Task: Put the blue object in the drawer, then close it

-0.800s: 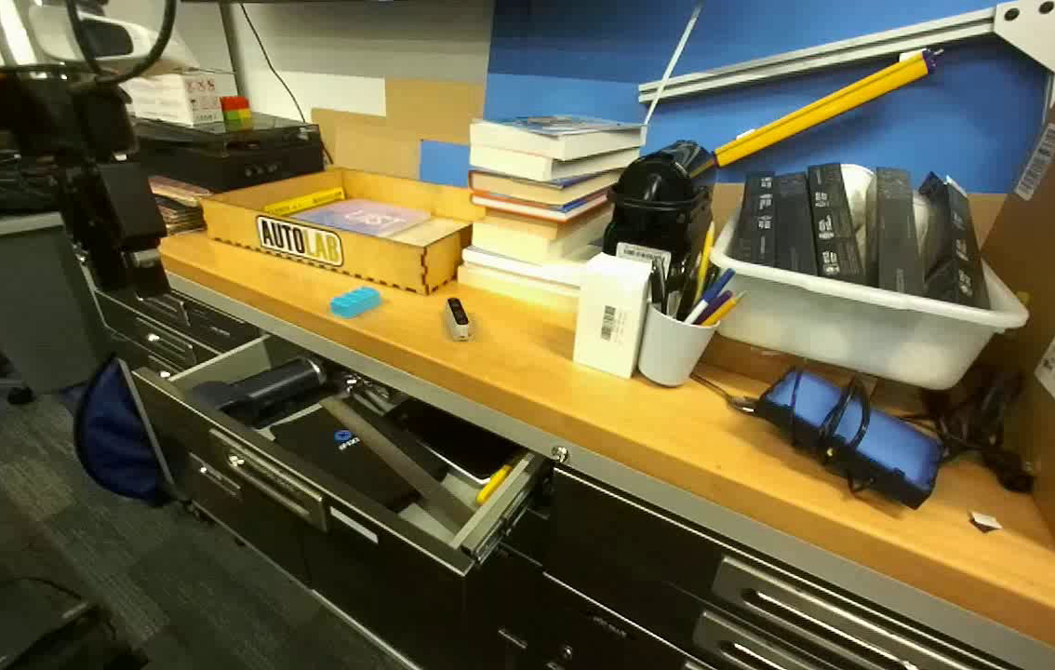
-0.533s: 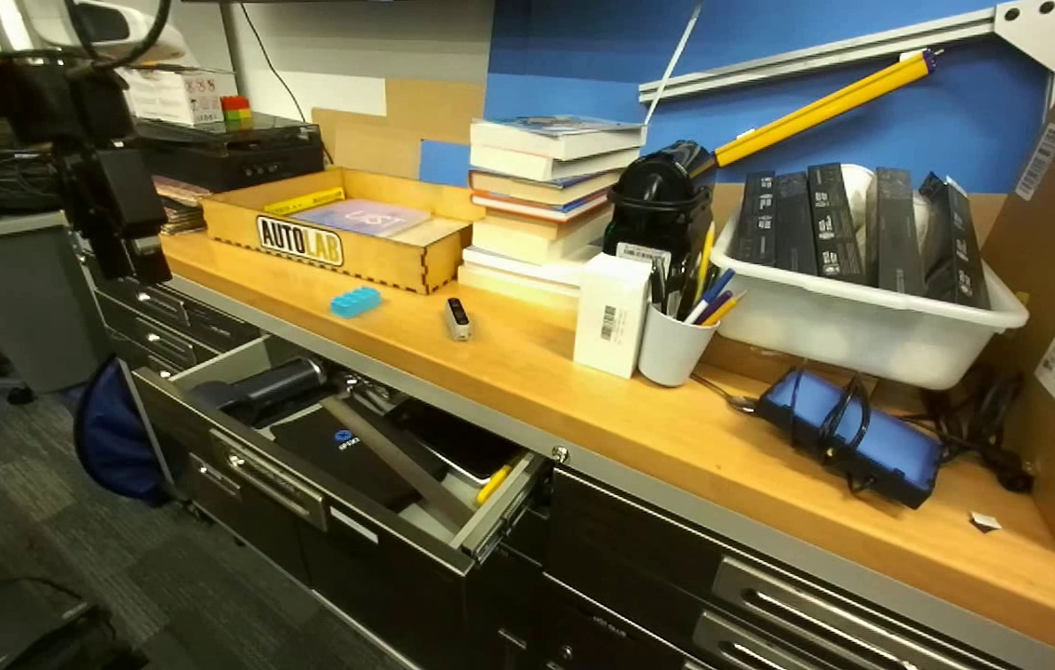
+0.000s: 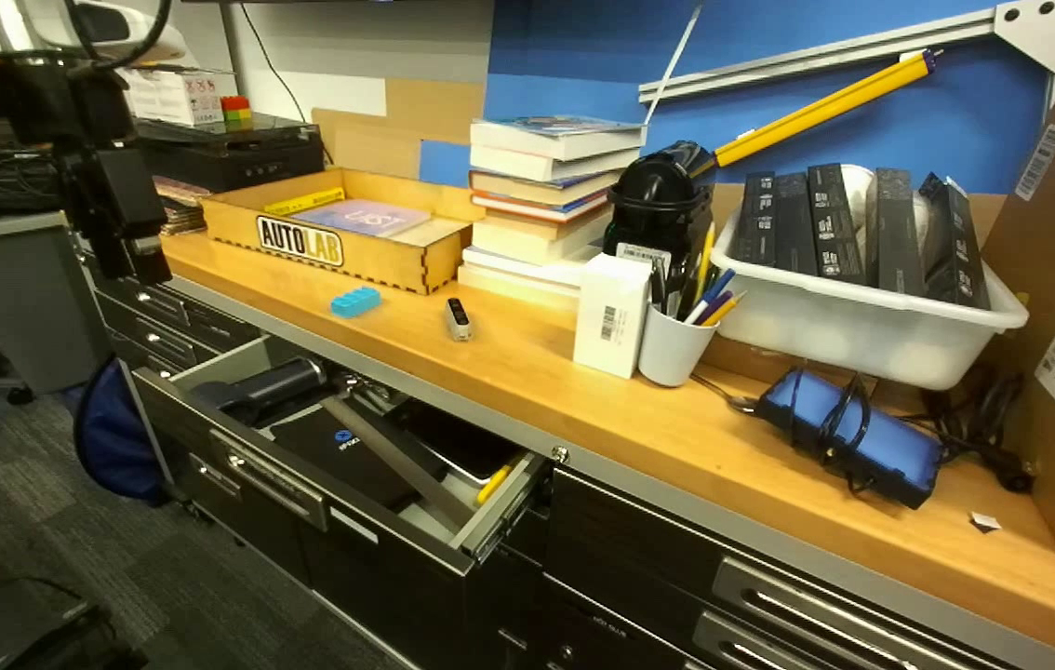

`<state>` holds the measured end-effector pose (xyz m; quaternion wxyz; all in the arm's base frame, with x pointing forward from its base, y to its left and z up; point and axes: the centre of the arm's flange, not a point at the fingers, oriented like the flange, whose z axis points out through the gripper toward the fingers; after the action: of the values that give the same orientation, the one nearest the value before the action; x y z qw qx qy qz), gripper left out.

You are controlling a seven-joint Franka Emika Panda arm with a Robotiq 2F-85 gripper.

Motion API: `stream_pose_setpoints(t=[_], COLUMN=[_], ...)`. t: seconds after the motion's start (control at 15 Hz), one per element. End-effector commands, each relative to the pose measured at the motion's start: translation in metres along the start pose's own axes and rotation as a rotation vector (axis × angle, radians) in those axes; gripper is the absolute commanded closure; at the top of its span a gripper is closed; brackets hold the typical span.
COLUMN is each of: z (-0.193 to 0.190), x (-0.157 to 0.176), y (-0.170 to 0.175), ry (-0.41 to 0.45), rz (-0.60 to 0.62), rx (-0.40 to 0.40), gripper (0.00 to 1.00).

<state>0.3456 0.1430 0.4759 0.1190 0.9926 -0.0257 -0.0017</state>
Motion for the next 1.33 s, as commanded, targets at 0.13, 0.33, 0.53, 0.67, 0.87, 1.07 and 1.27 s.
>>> stream_pose_setpoints(t=[0.13, 0.33, 0.53, 0.67, 0.87, 1.07, 1.27], z=[0.006, 0.013, 0.022, 0.028, 0.042, 0.055, 0.067], x=[0.053, 0.100, 0.146, 0.177, 0.216, 0.238, 0.251], y=[0.011, 0.012, 0.012, 0.006, -0.006, -0.023, -0.037], ry=[0.030, 0.070, 0.103, 0.105, 0.111, 0.090, 0.064], rz=[-0.105, -0.166, -0.273, -0.341, -0.435, -0.508, -0.523], rx=[-0.008, -0.051, -0.012, 0.029, 0.081, 0.171, 0.236], gripper=[0.00, 0.00, 0.00, 0.00, 0.00, 0.00, 0.00])
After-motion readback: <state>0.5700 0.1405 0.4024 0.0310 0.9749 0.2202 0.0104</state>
